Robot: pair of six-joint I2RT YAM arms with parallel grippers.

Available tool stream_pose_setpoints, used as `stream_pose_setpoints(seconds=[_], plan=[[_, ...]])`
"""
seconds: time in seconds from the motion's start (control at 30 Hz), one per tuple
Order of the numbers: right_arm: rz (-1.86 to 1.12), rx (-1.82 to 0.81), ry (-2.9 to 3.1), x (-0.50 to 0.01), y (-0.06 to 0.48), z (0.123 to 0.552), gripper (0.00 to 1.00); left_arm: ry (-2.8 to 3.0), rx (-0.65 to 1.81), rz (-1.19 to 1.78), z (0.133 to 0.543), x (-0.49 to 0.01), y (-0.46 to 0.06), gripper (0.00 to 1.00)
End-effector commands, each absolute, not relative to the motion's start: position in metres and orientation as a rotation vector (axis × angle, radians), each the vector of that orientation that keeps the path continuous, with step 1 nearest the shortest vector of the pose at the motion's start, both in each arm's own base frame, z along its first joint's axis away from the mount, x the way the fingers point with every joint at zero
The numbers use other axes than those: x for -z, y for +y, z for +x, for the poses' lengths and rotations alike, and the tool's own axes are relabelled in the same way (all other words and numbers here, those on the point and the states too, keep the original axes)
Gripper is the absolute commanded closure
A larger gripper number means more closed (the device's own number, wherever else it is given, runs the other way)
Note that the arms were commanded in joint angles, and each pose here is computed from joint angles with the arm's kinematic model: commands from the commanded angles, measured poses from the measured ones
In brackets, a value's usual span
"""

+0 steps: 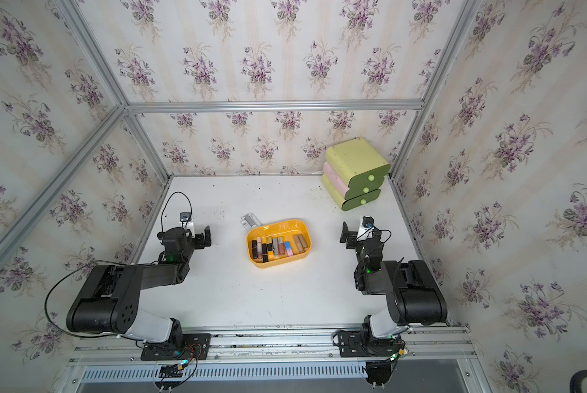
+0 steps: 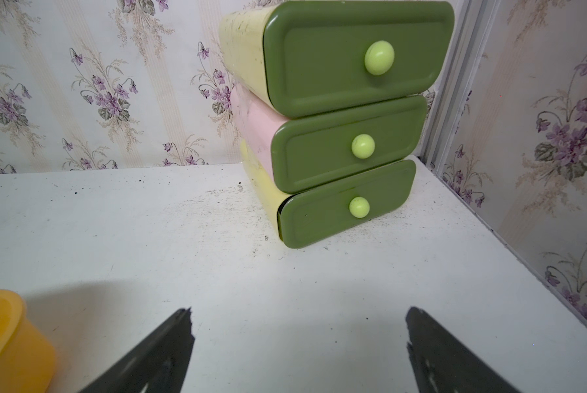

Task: Put the lipstick into the storage box
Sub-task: Reset both arms

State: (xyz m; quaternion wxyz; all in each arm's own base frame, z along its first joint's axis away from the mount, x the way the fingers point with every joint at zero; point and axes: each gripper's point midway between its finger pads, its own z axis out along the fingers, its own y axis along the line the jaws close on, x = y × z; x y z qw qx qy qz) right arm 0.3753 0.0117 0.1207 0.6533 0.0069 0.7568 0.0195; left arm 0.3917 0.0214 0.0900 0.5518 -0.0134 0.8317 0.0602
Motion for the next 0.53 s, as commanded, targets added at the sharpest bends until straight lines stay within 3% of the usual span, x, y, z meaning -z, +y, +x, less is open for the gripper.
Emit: stream_pose_setpoints(seconds=[0.0,0.5], plan=[[0.023,-0.04,1.714,-0.1218,0.0108,0.3761,0.0,1.955,-0.155,-0.026,0.3927,-0.0929,0.0226,0.0],[0.023,-0.041,1.714,-0.1219,0.0109,0.3761,0.0,1.954,-0.156,-0.025,0.3929,-0.0933,0.0223,0.0]])
